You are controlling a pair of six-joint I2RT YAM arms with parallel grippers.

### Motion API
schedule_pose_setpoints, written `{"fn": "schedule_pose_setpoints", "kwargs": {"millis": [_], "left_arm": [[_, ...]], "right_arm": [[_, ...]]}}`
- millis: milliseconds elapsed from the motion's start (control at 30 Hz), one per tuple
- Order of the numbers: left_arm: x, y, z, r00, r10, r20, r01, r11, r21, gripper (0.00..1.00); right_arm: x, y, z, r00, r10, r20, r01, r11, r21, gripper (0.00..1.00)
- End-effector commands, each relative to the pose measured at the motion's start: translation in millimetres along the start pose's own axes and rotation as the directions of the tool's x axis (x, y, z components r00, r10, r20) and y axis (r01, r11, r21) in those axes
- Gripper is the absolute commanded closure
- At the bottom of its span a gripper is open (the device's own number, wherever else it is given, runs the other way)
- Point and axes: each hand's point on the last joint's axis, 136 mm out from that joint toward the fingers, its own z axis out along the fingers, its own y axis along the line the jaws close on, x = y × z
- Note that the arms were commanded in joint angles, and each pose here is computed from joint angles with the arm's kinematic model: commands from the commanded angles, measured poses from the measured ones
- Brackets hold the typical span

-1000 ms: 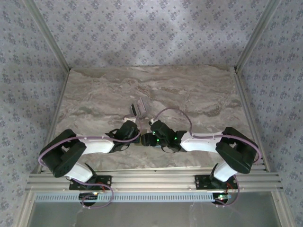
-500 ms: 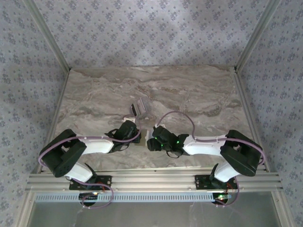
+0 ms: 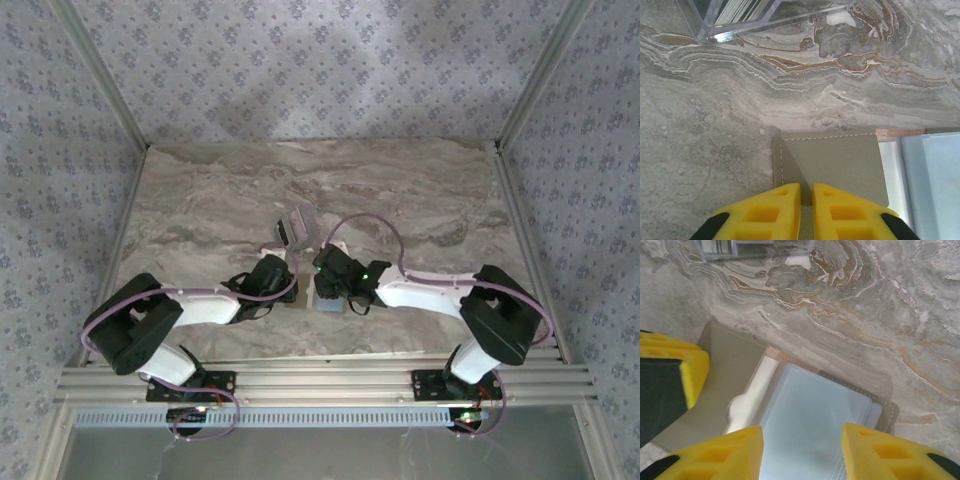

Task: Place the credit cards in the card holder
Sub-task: Flip over the card slot in the card holder.

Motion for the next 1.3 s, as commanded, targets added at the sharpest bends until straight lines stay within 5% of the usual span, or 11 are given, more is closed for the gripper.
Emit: {"fn": "schedule_pose_setpoints", "kwargs": {"millis": [0, 467, 600, 833, 1267], "left_arm": [[63, 28, 3, 0.973, -0.003, -0.230, -0.013, 0.998, -0.065, 0.85], [62, 29, 1, 0.973, 0.001, -0.229, -0.016, 0.998, -0.067, 0.85], [63, 30, 1, 0.973, 0.000, -0.229, -0.017, 0.997, -0.070, 0.85], [70, 34, 5, 0.971, -0.010, -0.239, -0.008, 0.997, -0.076, 0.86], [83, 31, 11, 0.969, -0.015, -0.246, -0.004, 0.997, -0.077, 0.87]], "right_arm": [[7, -10, 10, 0.998, -0.043, -0.056, 0.046, 0.998, 0.051, 0.53], [29, -17, 46, 0.988, -0.069, -0.136, 0.082, 0.992, 0.092, 0.54], [31, -18, 47, 0.988, -0.070, -0.140, 0.084, 0.992, 0.096, 0.63], [16, -13, 33, 0.992, -0.091, -0.086, 0.100, 0.990, 0.099, 0.99], [-8, 20, 14, 0.994, -0.111, -0.021, 0.111, 0.994, 0.003, 1.00]]}}
